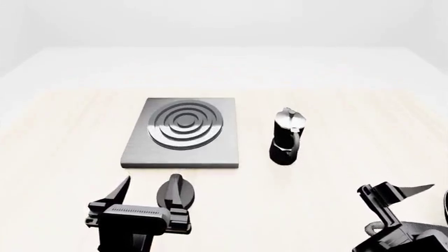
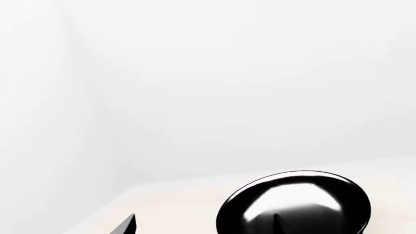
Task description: Put the frying pan on the stove.
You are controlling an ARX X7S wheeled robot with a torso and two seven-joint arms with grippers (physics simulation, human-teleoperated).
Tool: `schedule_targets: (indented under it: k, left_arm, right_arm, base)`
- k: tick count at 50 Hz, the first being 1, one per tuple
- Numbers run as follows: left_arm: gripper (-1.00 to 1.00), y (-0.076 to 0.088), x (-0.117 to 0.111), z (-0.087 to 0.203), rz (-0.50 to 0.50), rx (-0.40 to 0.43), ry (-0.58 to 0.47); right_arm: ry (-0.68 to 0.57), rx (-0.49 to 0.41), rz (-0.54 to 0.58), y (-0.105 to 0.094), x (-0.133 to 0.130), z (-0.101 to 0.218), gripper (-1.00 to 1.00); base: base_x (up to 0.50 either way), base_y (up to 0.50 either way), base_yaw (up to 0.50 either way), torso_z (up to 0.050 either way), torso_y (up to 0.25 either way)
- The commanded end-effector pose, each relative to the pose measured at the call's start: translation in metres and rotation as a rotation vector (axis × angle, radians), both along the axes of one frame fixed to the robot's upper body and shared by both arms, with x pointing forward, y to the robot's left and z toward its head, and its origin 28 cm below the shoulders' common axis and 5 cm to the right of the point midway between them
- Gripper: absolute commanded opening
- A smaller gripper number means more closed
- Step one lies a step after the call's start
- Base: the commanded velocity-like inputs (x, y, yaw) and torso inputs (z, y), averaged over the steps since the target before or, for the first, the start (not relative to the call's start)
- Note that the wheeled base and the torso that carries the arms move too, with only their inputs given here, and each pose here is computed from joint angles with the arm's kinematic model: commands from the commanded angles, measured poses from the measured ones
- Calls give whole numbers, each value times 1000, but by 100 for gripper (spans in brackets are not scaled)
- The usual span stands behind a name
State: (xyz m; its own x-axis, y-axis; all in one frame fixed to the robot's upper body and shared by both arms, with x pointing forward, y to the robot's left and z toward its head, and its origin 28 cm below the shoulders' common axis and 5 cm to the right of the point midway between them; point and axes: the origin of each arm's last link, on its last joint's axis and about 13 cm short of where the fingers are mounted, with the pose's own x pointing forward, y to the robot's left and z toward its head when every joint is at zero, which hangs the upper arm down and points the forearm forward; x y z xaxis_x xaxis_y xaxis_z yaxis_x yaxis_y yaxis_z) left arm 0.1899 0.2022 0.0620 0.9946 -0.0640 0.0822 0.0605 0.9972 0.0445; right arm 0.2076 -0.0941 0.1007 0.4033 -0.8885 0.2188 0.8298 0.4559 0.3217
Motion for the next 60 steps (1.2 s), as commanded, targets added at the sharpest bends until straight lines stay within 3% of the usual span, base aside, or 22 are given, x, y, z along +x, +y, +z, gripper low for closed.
schedule_targets:
  k: [1, 11, 33, 60]
  left_arm:
    - [100, 1, -1, 1, 0, 5, 1]
    - [100, 3, -2, -1, 4, -6, 2]
    - [100, 0, -2, -4, -3, -1, 8]
    - [100, -2, -3, -5, -16, 0, 12]
  right_arm:
    - [-19, 23, -84, 1, -1, -4, 100]
    - [48, 31, -132, 3, 1, -12, 100]
    - [153, 113, -104, 2, 13, -29, 100]
    - [169, 180, -112, 9, 26, -28, 100]
  base:
    - [0, 0, 0, 0, 0]
    - [0, 0, 0, 0, 0]
    - [0, 0, 0, 0, 0]
    - [0, 0, 0, 0, 0]
